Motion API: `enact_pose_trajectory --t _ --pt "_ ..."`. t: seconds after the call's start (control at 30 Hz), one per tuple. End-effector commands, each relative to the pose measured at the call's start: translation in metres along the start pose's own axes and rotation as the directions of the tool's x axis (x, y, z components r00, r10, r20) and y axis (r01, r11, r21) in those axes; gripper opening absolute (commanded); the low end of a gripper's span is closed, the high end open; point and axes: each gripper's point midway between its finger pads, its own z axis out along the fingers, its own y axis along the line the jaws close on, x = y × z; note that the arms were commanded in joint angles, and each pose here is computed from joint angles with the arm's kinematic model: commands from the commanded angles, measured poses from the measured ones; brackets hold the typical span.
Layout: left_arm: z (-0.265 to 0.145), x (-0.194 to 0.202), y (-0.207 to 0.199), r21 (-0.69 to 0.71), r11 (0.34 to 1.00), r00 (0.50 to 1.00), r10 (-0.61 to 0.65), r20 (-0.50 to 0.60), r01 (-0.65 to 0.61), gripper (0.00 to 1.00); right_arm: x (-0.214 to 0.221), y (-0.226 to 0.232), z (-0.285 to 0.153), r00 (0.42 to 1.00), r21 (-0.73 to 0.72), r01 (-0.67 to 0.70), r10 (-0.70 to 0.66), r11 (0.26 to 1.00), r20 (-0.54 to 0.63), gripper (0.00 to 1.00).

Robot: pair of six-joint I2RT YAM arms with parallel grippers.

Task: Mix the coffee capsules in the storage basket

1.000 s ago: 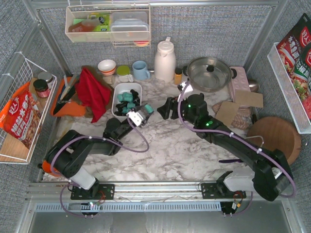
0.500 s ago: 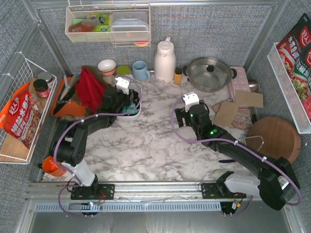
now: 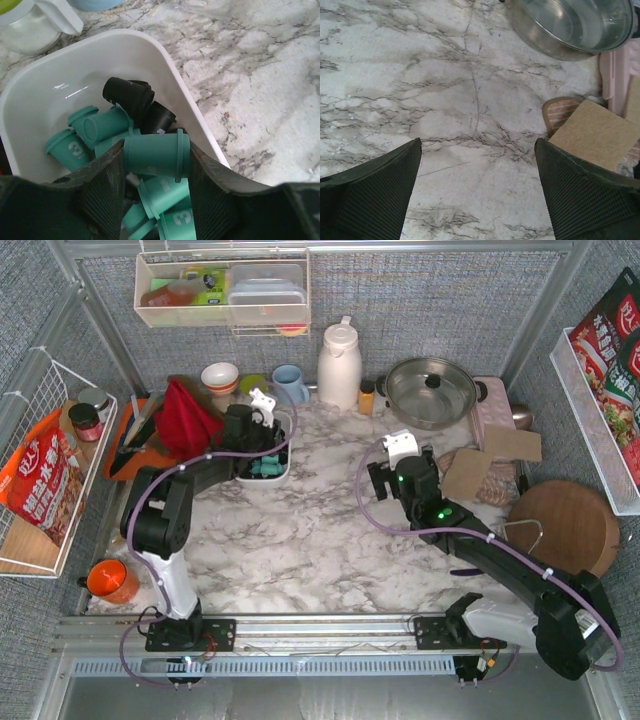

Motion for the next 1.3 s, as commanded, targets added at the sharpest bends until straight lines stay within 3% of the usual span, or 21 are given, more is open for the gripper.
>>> enact_pose_trajectory --t 0.0,0.07,0.1,0.33,0.6,0.73,0.93,1.0,1.1,1.17,1.27 --pt "-0.016 -0.012 -0.011 0.043 0.999 0.999 -0.018 0.037 0.016 0.6 -0.001 -0.018 -0.002 1.0 0.078 0.011 -0.011 0.997 0.004 0.99" --pt "-0.026 -0.019 -0.012 0.041 0.999 0.997 -0.019 0.077 0.016 0.96 0.003 -0.033 -0.004 1.0 0.144 0.006 -0.005 0.99 -0.005 0.99" --pt "-0.03 -0.022 -0.013 0.038 0.999 0.995 -0.019 0.097 0.015 0.99 0.004 -0.039 -0.006 1.0 0.168 -0.006 0.007 0.986 -0.006 0.99" --pt "-0.072 -0.056 -0.016 0.02 1.0 0.976 -0.027 0.217 0.024 0.99 0.025 -0.076 -0.019 0.982 0.264 -0.187 0.184 0.946 0.037 0.99" --pt "-0.165 -0.073 0.03 -0.308 0.949 0.916 0.061 0.397 0.07 0.99 0.092 -0.135 -0.006 0.946 0.465 -0.324 0.299 0.824 0.13 0.99" --pt "-0.217 -0.043 0.068 -0.54 0.825 0.896 0.1 0.433 0.169 0.99 0.123 -0.134 0.021 0.9 0.407 -0.427 0.425 0.807 0.101 0.99" --pt "-0.263 0.015 0.089 -0.669 0.688 0.867 0.116 0.484 0.282 0.99 0.141 -0.132 0.04 0.891 0.371 -0.447 0.441 0.814 0.106 0.99" --pt "-0.268 0.022 0.093 -0.685 0.663 0.859 0.121 0.497 0.303 0.99 0.136 -0.127 0.046 0.888 0.305 -0.461 0.427 0.834 0.173 0.99" --pt "-0.26 0.031 0.097 -0.706 0.65 0.883 0.112 0.456 0.282 0.99 0.136 -0.104 0.062 0.915 0.179 -0.398 0.375 0.9 0.146 0.99" --pt "-0.251 0.04 0.1 -0.714 0.641 0.896 0.09 0.434 0.281 0.99 0.137 -0.084 0.063 0.944 0.079 -0.329 0.326 0.941 0.057 0.99" --pt "-0.24 0.06 0.102 -0.708 0.641 0.903 0.055 0.427 0.296 0.99 0.129 -0.072 0.075 0.958 0.011 -0.282 0.282 0.959 0.047 0.99"
